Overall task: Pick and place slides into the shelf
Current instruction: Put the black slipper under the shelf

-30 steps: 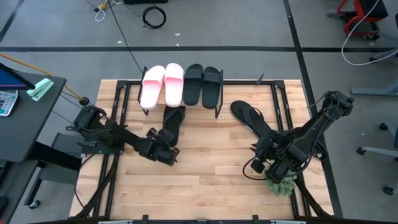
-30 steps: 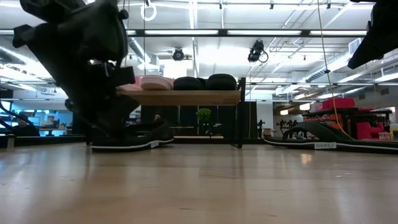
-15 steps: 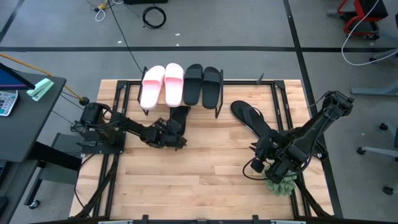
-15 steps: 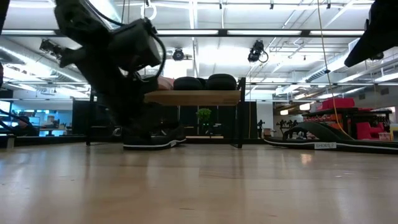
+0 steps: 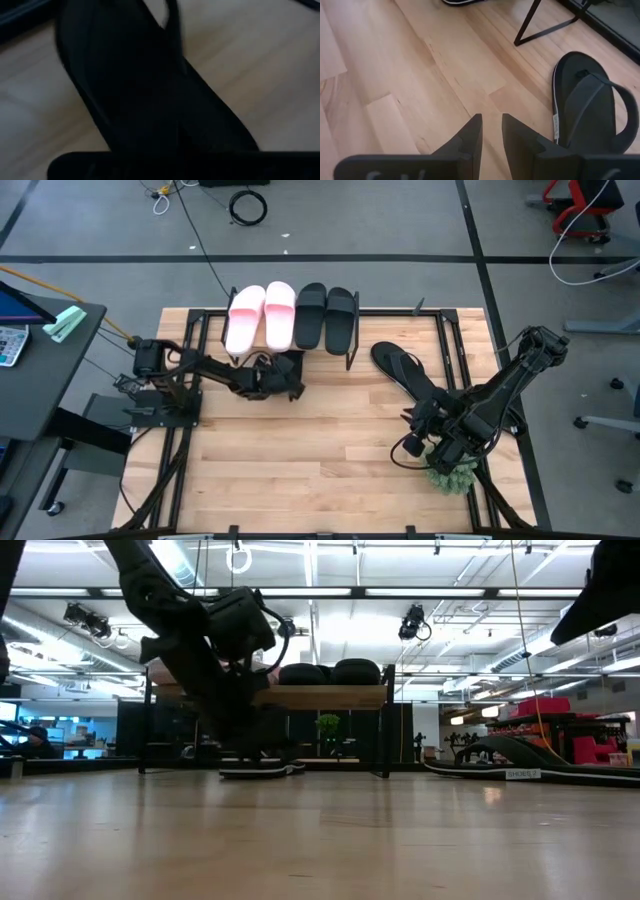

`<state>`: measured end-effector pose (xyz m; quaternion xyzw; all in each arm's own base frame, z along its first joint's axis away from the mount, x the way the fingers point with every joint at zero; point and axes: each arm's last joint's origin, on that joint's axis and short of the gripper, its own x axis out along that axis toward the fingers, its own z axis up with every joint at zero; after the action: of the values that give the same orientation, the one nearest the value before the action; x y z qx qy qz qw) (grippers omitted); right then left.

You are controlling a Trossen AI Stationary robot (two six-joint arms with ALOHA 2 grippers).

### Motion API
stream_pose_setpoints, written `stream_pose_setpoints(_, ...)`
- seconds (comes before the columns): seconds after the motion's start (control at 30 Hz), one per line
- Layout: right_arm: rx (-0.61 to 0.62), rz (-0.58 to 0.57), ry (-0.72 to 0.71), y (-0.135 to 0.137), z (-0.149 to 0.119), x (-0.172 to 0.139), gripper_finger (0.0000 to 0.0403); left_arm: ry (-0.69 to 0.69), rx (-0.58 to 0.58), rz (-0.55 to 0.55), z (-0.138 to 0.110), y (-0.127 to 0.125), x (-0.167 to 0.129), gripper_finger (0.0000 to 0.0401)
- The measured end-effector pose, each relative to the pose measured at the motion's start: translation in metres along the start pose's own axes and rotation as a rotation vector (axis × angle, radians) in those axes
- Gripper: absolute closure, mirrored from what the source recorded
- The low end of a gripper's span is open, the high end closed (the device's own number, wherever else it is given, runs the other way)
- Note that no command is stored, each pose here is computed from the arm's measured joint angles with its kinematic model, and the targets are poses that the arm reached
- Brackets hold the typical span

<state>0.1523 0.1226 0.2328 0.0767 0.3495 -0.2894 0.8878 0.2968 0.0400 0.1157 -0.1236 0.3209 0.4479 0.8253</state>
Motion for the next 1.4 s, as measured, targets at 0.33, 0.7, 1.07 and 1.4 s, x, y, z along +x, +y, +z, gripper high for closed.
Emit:
stream_pose_setpoints(0.33,-0.001,-0.003,-0.010,0.000,0.000,0.000,0.0323,-0.014,0.028,-0.029,0.003,-0.004,-0.002,0.0392)
stream_pose_setpoints(0.7,0.062,0.017,0.135,0.000,-0.003,0.001,0.0345,-0.141,0.204,-0.207,0.044,-0.056,-0.057,0.0391)
stream_pose_setpoints(1.07,0.232,-0.376,0.269,-0.043,0.010,0.020,0.0397,-0.325,0.391,-0.395,0.109,-0.106,-0.158,0.0386)
stream_pose_setpoints(1.4,0.049,-0.414,0.508,-0.068,0.006,0.065,0.0400,-0.338,0.527,-0.429,0.110,-0.114,-0.189,0.0393)
